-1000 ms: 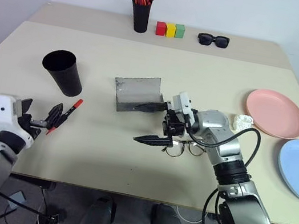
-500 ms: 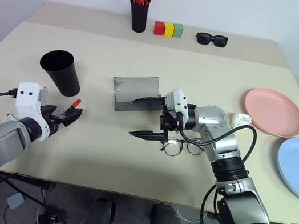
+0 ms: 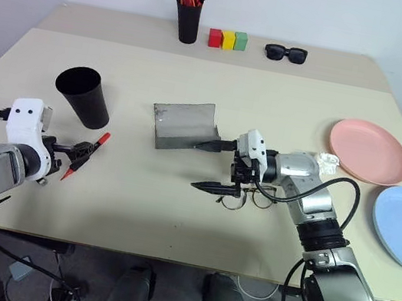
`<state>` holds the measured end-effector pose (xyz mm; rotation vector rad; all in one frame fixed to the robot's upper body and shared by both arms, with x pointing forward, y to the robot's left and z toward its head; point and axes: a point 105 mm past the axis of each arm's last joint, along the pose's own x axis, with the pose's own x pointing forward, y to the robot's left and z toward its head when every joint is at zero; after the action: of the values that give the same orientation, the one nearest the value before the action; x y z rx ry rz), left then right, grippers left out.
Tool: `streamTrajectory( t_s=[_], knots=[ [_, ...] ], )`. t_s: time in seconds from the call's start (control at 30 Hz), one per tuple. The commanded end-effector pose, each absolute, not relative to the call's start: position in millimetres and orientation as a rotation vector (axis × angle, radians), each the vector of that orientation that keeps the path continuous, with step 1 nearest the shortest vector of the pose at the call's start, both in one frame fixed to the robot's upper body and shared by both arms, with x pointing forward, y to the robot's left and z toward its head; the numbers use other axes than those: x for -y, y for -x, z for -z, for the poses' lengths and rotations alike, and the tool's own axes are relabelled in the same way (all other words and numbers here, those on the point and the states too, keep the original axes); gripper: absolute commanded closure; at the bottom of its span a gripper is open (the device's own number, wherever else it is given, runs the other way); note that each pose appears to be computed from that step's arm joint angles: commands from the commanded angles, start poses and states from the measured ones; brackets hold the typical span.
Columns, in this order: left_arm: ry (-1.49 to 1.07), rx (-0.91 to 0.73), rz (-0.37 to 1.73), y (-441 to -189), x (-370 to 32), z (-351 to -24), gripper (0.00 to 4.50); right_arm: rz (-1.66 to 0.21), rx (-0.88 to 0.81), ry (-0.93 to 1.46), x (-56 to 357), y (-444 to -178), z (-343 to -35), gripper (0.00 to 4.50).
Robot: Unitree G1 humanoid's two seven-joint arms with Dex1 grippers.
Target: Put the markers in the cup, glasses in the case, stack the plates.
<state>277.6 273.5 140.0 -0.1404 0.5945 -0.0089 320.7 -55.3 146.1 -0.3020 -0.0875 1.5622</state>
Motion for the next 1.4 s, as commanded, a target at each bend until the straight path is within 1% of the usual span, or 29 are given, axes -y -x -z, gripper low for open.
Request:
streamTrajectory(
  t_s=[0.03,0.33,0.57,0.73,0.9,1.13,1.23,1.37,1.4],
  knots=[
    [0.182,-0.63,-0.019,-278,-282,-137,0.0,-1.537,0.152,0.305,60,-323,-158,0.03],
    [0.22,-0.702,-0.081,-295,-292,-131,0.0,-1.524,0.167,0.301,59,-324,-161,0.03],
    [0.194,-0.755,-0.073,-305,-297,-140,0.0,-1.518,0.167,0.299,59,-323,-161,0.03],
    [0.166,-0.774,-0.01,-314,-287,-150,0.0,-1.506,0.172,0.298,61,-323,-161,0.03],
    [0.149,-0.818,0.045,-318,-276,-151,0.0,-1.498,0.174,0.296,61,-323,-160,0.03],
    [0.139,-0.874,0.066,-322,-270,-155,0.0,-1.493,0.179,0.298,60,-323,-161,0.03],
    [0.133,-0.904,0.044,-320,-274,-153,0.77,-1.488,0.18,0.298,61,-323,-162,0.0],
    [0.136,-0.932,0.015,-318,-278,-152,2.91,-1.482,0.178,0.297,63,-323,-161,0.0],
    [0.136,-0.938,0.009,-317,-278,-152,3.38,-1.481,0.178,0.296,63,-323,-161,0.0]
  ],
)
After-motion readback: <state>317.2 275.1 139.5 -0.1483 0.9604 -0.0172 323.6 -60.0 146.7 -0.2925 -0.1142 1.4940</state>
